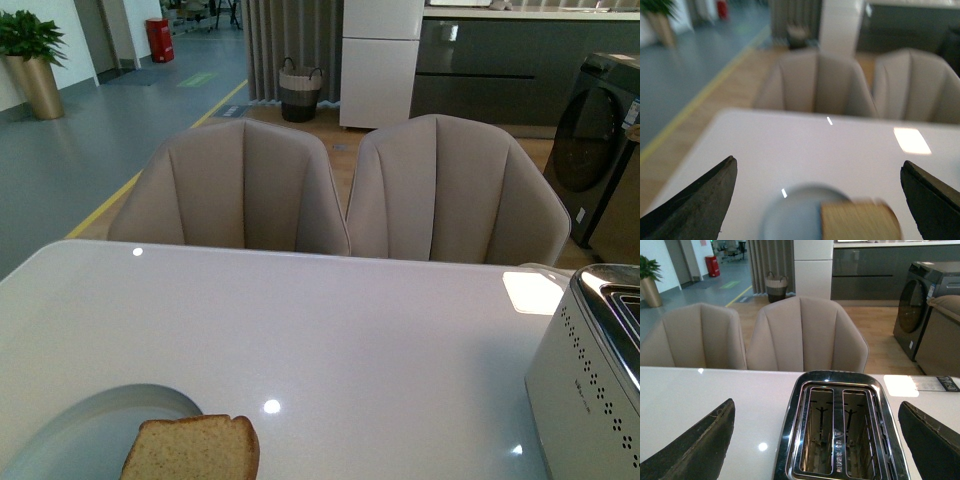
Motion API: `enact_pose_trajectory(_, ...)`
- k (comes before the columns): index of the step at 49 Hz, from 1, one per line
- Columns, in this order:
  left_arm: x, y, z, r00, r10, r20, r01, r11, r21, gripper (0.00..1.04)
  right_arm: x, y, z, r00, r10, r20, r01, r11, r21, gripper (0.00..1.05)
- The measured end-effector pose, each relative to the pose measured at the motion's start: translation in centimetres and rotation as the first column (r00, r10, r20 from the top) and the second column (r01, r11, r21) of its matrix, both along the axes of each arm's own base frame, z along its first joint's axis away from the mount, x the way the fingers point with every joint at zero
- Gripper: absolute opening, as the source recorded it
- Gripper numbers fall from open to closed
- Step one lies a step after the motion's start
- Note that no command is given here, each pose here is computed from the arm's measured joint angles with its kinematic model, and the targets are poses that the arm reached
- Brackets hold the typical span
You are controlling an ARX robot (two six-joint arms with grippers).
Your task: Left arm holds plate, right arm toasts bread
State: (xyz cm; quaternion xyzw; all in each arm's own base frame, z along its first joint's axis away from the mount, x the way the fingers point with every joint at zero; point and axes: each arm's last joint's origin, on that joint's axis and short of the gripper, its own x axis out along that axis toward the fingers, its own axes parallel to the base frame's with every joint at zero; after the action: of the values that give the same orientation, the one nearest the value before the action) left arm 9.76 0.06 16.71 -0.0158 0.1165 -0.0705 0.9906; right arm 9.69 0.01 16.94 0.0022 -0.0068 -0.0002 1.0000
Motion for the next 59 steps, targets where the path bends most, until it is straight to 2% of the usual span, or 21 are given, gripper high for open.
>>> enact_pose_trajectory(2, 0.1, 0.1, -0.2, 0.989, -0.057, -0.135, 0.052, 0.998, -0.039, 0.98, 0.0, 0.0, 0.0, 1.0, 0.003, 0.0, -0.003, 1.0, 0.0, 0.96)
enact_pose_trajectory(5, 0.1, 0.2, -0.7, 0.97, -0.081, -0.229, 0.066, 0.995, -0.075, 0.98, 0.0, 0.0, 0.0, 1.0, 0.002, 0.0, -0.002, 1.0, 0.0, 0.96)
enact_pose_trajectory(7, 0.2, 0.3, -0.9, 0.965, -0.089, -0.248, 0.069, 0.994, -0.086, 0.98, 0.0, 0.0, 0.0, 1.0, 0.003, 0.0, -0.003, 1.0, 0.0, 0.96)
enact_pose_trajectory(20, 1.6, 1.6, -0.1, 0.966, -0.078, -0.248, 0.048, 0.991, -0.125, 0.98, 0.0, 0.0, 0.0, 1.0, 0.003, 0.0, -0.003, 1.0, 0.0, 0.96)
enact_pose_trajectory(33, 7.8, 5.4, -0.5, 0.974, -0.041, -0.223, 0.014, 0.993, -0.121, 0.98, 0.0, 0.0, 0.0, 1.0, 0.002, 0.0, -0.002, 1.0, 0.0, 0.96)
enact_pose_trajectory(42, 12.2, 8.1, -3.5, 0.953, -0.027, -0.301, -0.011, 0.992, -0.124, 0.98, 0.0, 0.0, 0.0, 1.0, 0.002, 0.0, -0.002, 1.0, 0.0, 0.96)
enact_pose_trajectory(48, 14.8, 9.8, -7.1, 0.92, -0.052, -0.388, -0.007, 0.989, -0.149, 0.98, 0.0, 0.0, 0.0, 1.0, 0.002, 0.0, -0.002, 1.0, 0.0, 0.96)
enact_pose_trajectory(59, 17.0, 11.0, -11.3, 0.887, -0.032, -0.461, -0.033, 0.99, -0.134, 0.98, 0.0, 0.0, 0.0, 1.0, 0.002, 0.0, -0.002, 1.0, 0.0, 0.96)
